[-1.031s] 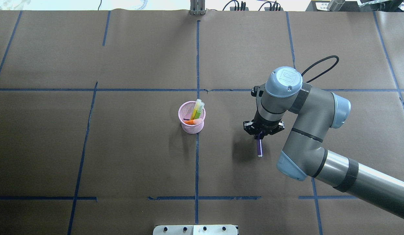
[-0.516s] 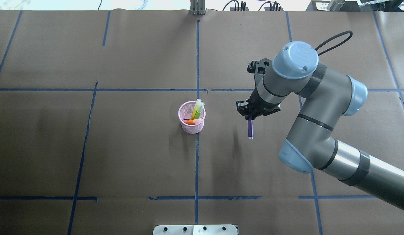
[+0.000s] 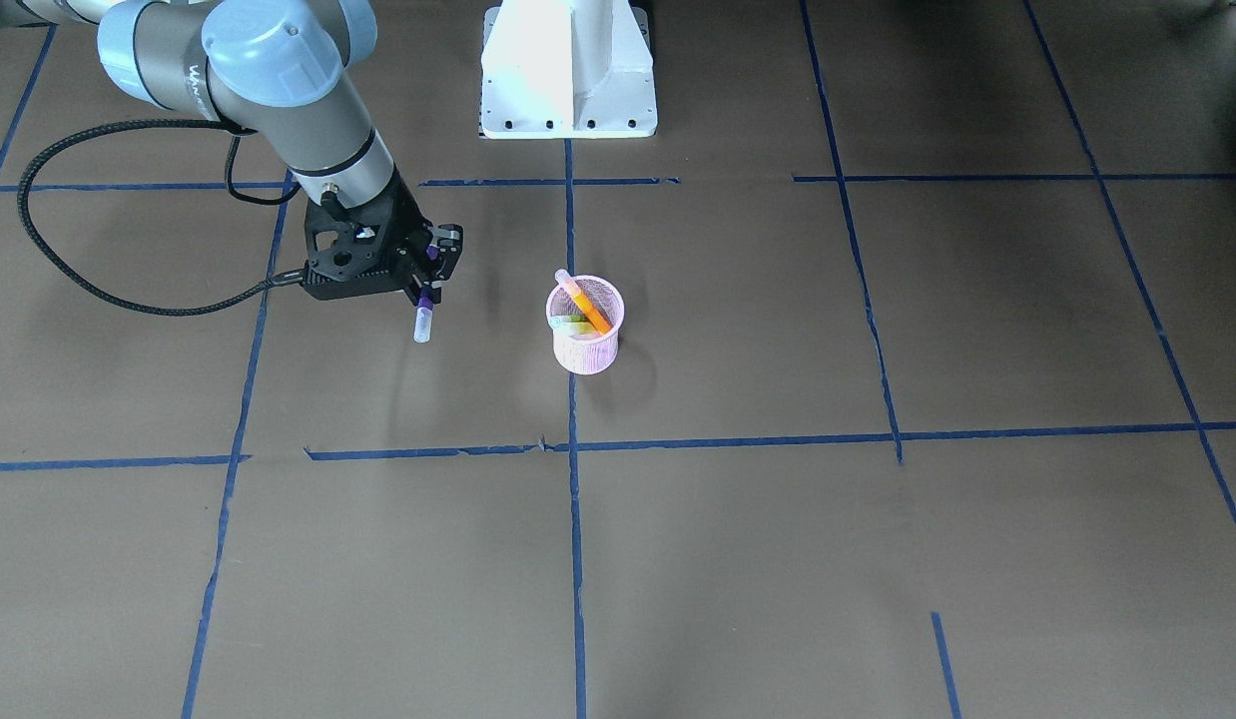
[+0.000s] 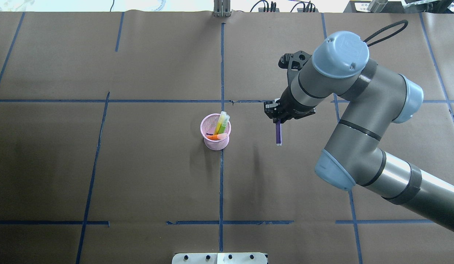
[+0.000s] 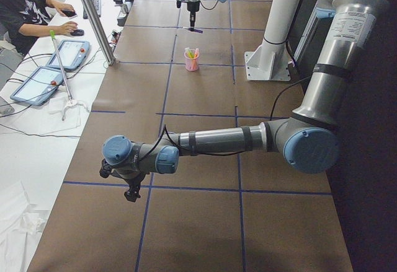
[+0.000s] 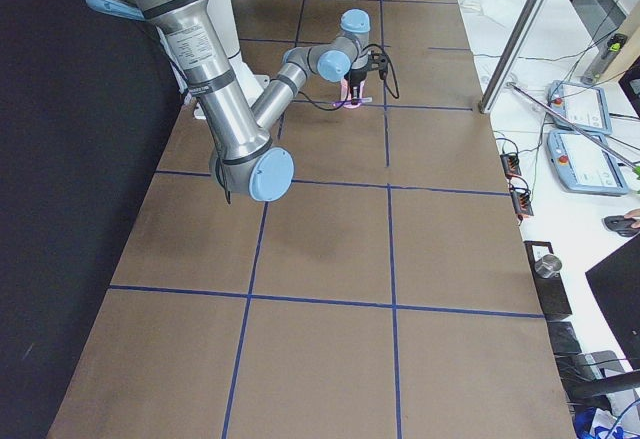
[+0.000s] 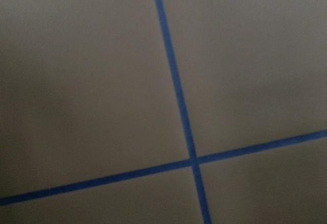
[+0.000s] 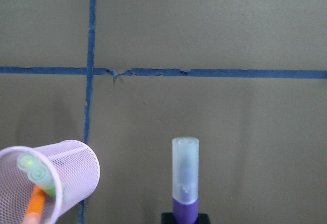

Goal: Collect pens into pen holder
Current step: 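Carry the purple marker with the right gripper over the lilac cup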

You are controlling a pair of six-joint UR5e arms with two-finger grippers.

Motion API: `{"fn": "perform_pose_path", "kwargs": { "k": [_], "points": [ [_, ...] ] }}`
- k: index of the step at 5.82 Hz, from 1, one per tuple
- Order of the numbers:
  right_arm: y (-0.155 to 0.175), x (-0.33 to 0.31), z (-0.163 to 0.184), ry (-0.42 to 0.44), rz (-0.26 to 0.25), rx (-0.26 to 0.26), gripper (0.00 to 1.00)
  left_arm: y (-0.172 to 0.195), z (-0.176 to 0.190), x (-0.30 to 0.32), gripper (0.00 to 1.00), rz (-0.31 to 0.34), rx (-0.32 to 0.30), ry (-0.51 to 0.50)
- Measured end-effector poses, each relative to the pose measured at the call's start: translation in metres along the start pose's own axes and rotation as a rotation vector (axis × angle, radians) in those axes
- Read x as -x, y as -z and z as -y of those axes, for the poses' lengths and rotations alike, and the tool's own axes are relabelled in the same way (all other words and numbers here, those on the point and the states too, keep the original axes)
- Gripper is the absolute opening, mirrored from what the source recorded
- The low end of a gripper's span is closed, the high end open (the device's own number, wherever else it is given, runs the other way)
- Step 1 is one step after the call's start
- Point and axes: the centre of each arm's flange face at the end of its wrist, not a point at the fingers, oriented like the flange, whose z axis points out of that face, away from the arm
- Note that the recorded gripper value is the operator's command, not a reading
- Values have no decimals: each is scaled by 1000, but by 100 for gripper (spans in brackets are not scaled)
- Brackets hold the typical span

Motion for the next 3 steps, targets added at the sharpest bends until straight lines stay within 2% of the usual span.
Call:
{"fn": "perform_pose_path", "kwargs": {
  "k": [3],
  "points": [
    [0,66,28,-32,-23,-52,0,-9,-63,5,100,32,4,29]
  ]
}}
